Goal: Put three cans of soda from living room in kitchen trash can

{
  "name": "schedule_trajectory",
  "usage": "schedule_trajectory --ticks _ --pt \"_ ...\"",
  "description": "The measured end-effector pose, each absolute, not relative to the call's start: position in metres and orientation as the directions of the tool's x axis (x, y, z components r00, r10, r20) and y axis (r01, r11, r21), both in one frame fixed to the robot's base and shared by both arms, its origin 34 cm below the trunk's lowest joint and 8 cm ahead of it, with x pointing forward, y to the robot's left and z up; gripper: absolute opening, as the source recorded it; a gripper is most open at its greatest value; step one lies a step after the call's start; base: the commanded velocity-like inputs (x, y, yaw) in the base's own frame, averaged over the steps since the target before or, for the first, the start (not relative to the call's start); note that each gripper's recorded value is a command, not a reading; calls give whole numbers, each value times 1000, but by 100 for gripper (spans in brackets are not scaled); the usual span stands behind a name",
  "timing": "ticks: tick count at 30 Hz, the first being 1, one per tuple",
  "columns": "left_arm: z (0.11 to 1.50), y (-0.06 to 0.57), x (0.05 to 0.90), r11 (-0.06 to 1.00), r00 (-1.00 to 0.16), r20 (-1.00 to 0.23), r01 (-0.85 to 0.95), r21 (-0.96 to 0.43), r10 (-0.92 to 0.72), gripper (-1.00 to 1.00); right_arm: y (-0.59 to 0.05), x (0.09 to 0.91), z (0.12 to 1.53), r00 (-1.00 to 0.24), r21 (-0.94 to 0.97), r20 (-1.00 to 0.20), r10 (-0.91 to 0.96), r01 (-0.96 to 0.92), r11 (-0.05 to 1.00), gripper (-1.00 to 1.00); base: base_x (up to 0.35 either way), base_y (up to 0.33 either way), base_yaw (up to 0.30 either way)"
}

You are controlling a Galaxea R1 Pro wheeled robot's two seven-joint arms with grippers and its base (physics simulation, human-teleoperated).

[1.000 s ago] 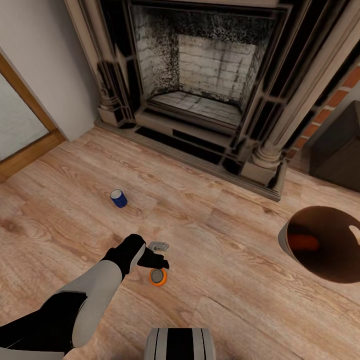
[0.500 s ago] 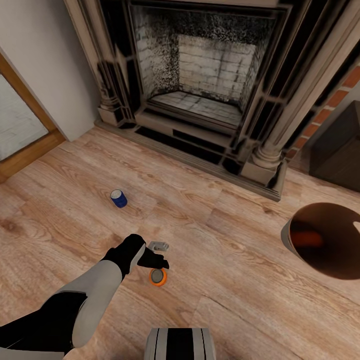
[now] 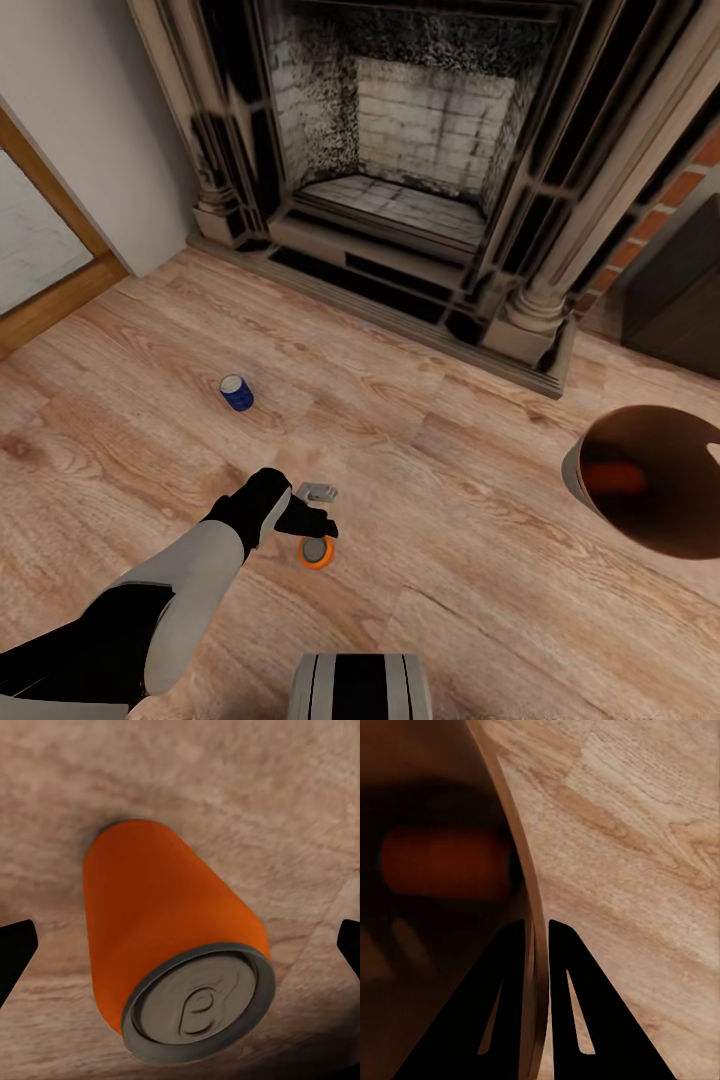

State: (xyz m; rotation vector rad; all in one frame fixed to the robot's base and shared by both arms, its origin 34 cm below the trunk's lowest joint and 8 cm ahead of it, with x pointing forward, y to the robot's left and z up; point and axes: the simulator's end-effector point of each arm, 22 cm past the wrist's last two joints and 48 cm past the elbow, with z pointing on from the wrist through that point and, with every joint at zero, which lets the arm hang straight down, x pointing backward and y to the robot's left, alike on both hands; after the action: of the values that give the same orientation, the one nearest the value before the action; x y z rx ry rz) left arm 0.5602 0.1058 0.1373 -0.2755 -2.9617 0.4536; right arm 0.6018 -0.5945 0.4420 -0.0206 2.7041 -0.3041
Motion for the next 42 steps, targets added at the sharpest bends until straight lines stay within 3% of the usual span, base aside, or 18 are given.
schedule_trajectory --ticks 42 --pt "125 106 551 938 -972 126 153 -311 200 100 -592 600 426 -925 -219 -373 -69 15 976 -100 -25 -3 0"
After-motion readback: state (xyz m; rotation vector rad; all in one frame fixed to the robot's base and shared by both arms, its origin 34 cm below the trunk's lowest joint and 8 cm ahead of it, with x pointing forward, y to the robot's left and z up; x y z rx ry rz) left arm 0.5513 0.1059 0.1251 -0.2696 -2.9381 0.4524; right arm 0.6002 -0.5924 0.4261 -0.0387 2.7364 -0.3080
